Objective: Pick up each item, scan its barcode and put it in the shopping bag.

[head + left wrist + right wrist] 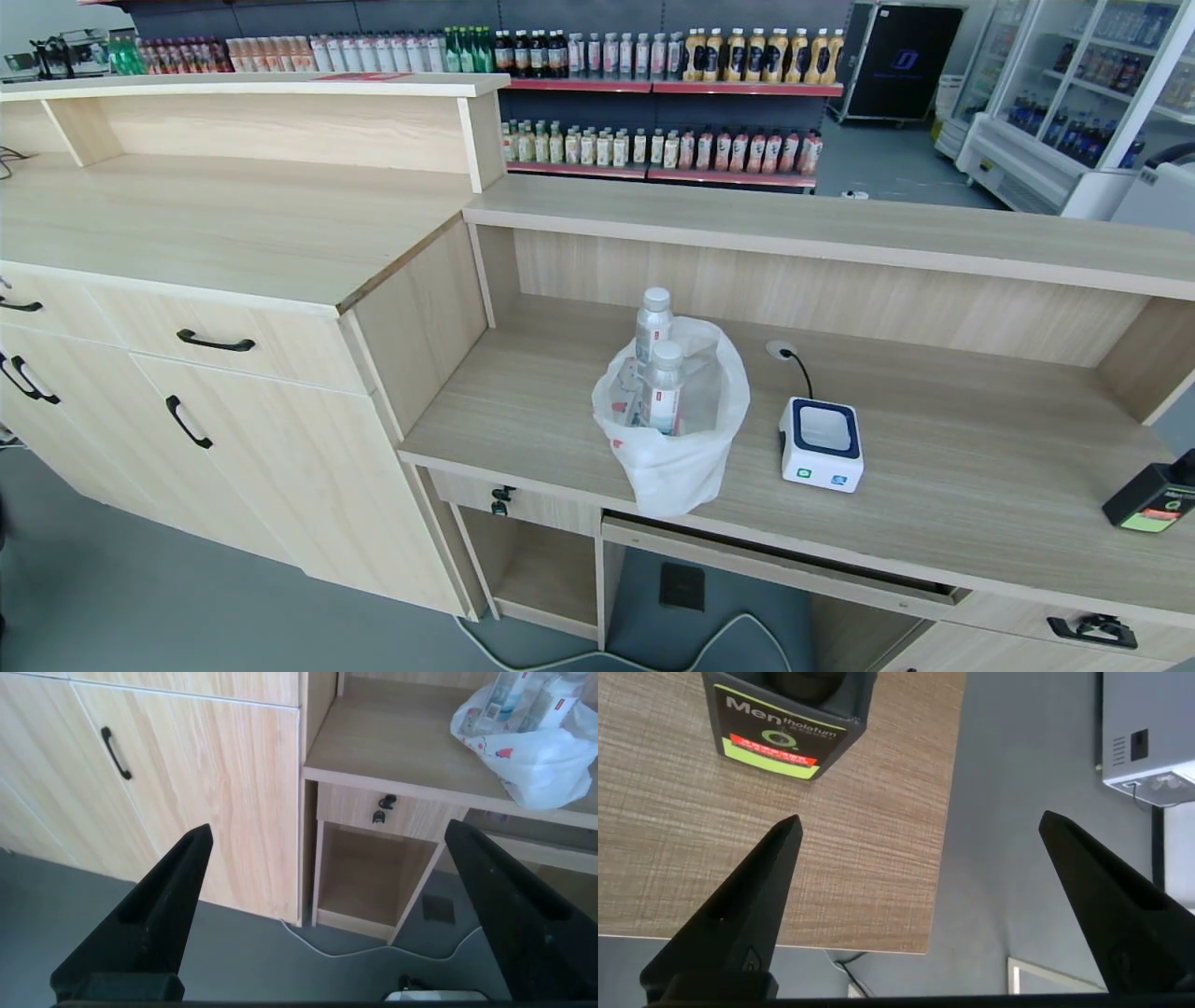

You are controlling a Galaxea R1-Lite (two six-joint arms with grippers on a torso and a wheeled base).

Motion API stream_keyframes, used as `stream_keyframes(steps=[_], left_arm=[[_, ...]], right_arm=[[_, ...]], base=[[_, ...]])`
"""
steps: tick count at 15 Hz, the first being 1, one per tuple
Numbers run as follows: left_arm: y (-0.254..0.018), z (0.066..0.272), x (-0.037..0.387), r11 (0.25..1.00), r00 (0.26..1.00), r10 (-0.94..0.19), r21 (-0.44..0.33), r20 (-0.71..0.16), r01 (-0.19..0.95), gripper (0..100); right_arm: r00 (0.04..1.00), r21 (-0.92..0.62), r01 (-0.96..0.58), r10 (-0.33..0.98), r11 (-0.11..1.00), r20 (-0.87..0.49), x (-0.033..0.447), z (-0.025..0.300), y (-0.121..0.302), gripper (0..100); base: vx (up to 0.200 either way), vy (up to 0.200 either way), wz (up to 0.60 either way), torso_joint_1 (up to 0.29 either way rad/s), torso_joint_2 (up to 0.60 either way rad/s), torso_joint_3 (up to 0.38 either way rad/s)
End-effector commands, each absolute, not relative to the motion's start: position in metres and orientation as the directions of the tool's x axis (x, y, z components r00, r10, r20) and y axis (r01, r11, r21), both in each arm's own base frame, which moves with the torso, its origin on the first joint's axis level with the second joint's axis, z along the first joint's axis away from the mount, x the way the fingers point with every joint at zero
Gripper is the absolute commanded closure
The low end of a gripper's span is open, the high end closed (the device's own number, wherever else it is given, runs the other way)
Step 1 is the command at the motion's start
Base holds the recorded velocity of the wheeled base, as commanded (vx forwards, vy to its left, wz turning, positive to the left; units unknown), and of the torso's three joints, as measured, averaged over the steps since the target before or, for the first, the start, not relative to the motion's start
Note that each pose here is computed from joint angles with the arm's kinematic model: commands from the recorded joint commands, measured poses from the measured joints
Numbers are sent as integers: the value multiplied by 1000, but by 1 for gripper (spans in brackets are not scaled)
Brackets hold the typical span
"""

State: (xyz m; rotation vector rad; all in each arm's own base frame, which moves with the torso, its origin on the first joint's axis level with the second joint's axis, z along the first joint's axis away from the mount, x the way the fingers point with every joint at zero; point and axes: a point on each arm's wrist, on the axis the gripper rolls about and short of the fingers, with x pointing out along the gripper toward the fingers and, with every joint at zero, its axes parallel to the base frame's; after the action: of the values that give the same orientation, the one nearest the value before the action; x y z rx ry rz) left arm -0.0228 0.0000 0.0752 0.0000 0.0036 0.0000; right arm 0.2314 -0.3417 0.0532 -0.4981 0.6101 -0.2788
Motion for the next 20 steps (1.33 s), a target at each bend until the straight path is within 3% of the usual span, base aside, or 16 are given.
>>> stream_keyframes(steps=[1, 14, 20], left_arm=[[0, 75, -23, 1000, 1000, 0, 0, -3, 0, 0], [0, 75, -23, 1000, 1000, 0, 0, -3, 0, 0], [0, 75, -23, 1000, 1000, 0, 0, -3, 0, 0]], right_arm=[[793, -506, 98, -375, 857, -481, 232, 49, -342, 0], [844, -353, 13, -200, 935, -497, 245, 35, -313, 0], [853, -472, 72, -300, 879, -427, 255, 46, -328, 0]], base=[[0, 0, 0, 0, 0, 0], [0, 0, 0, 0, 0, 0], [0, 0, 0, 0, 0, 0]])
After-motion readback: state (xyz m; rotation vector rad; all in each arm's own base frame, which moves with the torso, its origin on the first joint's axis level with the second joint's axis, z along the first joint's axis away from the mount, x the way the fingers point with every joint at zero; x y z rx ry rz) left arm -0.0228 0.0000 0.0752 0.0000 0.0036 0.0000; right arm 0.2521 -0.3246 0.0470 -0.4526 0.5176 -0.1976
